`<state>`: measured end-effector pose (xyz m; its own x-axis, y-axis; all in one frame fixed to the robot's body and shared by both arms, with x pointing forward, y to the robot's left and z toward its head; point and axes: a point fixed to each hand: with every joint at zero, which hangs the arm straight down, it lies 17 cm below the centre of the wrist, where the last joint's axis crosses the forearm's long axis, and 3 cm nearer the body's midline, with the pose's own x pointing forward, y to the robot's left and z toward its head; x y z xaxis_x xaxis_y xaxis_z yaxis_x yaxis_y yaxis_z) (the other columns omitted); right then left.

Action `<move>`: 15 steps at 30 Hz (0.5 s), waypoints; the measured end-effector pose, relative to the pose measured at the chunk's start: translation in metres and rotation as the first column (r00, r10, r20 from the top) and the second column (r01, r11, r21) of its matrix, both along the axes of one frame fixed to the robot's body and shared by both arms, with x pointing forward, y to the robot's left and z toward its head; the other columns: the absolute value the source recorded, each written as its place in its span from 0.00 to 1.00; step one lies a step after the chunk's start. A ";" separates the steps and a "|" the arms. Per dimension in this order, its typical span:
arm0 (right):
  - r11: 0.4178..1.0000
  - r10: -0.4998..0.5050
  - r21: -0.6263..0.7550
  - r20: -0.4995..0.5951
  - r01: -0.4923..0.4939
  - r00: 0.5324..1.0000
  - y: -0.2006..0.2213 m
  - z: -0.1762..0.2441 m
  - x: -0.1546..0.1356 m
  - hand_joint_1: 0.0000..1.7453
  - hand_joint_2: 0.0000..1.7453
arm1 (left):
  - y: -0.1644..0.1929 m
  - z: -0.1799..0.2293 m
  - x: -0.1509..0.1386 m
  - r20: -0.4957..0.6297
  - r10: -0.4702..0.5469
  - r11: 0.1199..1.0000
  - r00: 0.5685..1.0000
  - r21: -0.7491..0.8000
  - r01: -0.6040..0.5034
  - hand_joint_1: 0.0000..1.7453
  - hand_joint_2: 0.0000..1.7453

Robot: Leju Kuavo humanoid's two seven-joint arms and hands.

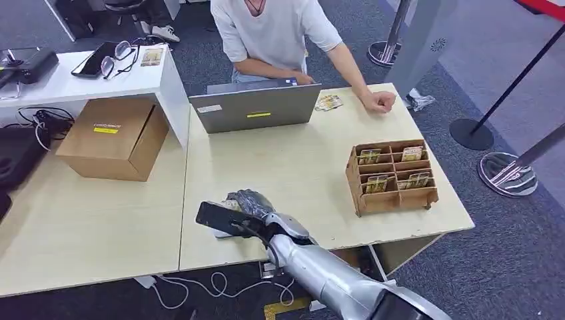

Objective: Pass the card to the sensor for recognition and then transmit it.

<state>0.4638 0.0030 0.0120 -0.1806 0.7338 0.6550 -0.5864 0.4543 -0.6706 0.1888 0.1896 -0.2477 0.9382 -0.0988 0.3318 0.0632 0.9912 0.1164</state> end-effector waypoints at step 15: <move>0.975 0.048 0.203 0.227 -0.095 0.973 0.009 0.092 0.003 1.00 1.00 | 0.011 -0.003 -0.004 0.002 0.038 0.999 0.999 0.008 -0.038 0.00 0.00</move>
<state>0.4672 0.0117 0.1036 -0.3838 0.5631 0.7319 -0.4720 0.5616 -0.6796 0.1843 0.2004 -0.2504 0.9408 -0.0653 0.3326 0.0249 0.9919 0.1244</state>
